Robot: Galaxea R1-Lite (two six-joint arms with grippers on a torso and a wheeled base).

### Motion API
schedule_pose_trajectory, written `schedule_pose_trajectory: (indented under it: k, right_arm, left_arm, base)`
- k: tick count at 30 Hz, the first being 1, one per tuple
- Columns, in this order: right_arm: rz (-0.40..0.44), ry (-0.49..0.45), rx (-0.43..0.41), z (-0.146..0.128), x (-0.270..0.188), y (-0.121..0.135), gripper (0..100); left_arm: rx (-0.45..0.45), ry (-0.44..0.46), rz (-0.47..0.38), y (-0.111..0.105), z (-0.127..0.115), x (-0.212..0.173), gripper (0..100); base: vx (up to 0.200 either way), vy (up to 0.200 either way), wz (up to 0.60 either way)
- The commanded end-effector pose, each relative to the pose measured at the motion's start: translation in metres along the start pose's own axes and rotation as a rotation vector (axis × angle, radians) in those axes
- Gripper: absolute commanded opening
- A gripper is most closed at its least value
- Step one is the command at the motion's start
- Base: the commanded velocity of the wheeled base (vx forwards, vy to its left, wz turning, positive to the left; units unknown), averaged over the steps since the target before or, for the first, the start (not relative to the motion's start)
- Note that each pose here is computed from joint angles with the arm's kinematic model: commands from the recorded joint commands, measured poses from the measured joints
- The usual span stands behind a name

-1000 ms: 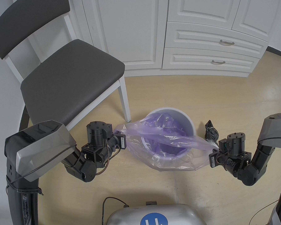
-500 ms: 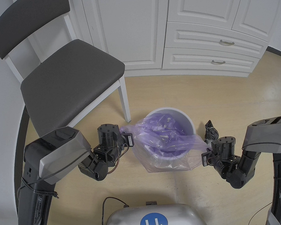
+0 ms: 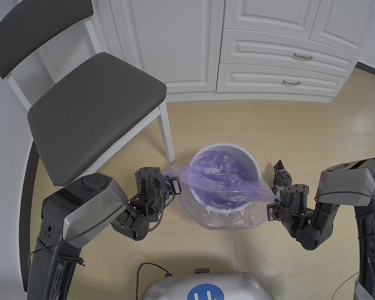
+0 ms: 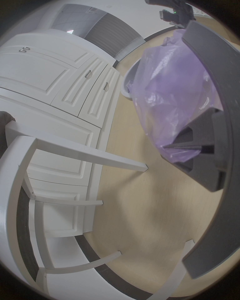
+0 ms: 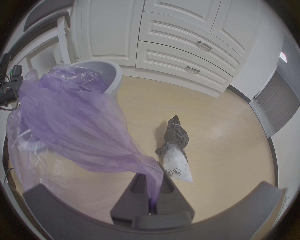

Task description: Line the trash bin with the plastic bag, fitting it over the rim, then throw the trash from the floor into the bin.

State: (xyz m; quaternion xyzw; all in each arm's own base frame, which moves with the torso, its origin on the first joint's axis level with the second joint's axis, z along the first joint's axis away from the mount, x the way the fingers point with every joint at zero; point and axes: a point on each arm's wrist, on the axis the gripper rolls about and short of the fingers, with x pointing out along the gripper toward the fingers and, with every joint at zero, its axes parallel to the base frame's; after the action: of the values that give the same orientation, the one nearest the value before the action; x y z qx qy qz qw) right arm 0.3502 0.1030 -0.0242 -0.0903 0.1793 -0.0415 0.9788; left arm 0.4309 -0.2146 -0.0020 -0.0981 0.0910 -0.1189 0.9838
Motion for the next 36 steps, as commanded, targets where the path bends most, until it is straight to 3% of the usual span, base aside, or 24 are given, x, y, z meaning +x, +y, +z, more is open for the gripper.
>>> schedule_pose_trajectory:
  k: [1,4,5,9,14,20,27,36]
  right_arm:
    - [-0.003,-0.006,0.007,0.001,0.001,-0.001,0]
    - [-0.002,-0.007,0.008,0.002,0.001,-0.002,0]
    - [0.0,-0.007,0.009,0.002,0.001,-0.003,100]
    - [0.02,-0.025,0.021,0.0,-0.005,-0.011,100]
    - [0.231,-0.017,0.024,0.001,-0.029,-0.045,100]
    - [0.349,-0.039,0.072,0.004,-0.035,-0.08,100]
    - [0.525,-0.05,0.1,-0.012,-0.043,-0.1,100]
    - [0.642,-0.022,0.139,-0.025,-0.041,-0.113,100]
  left_arm:
    - [-0.009,-0.033,-0.007,-0.003,0.024,-0.01,0]
    - [-0.011,-0.043,-0.015,-0.006,0.037,-0.019,0]
    - [-0.011,-0.043,-0.016,-0.007,0.038,-0.02,0]
    - [-0.012,-0.031,-0.027,-0.012,0.033,-0.022,0]
    - [-0.003,-0.003,-0.028,-0.011,0.029,-0.025,0]
    - [-0.001,0.006,-0.027,-0.01,0.027,-0.026,0]
    - [0.0,0.012,-0.021,-0.006,0.022,-0.022,0]
    - [-0.002,0.025,0.006,0.005,0.015,-0.012,0]
  base:
    - [0.0,0.0,0.0]
    - [0.0,0.0,0.0]
    - [0.0,0.0,0.0]
    - [0.0,0.0,0.0]
    - [0.0,0.0,0.0]
    - [0.0,0.0,0.0]
    - [0.0,0.0,0.0]
    - [0.0,0.0,0.0]
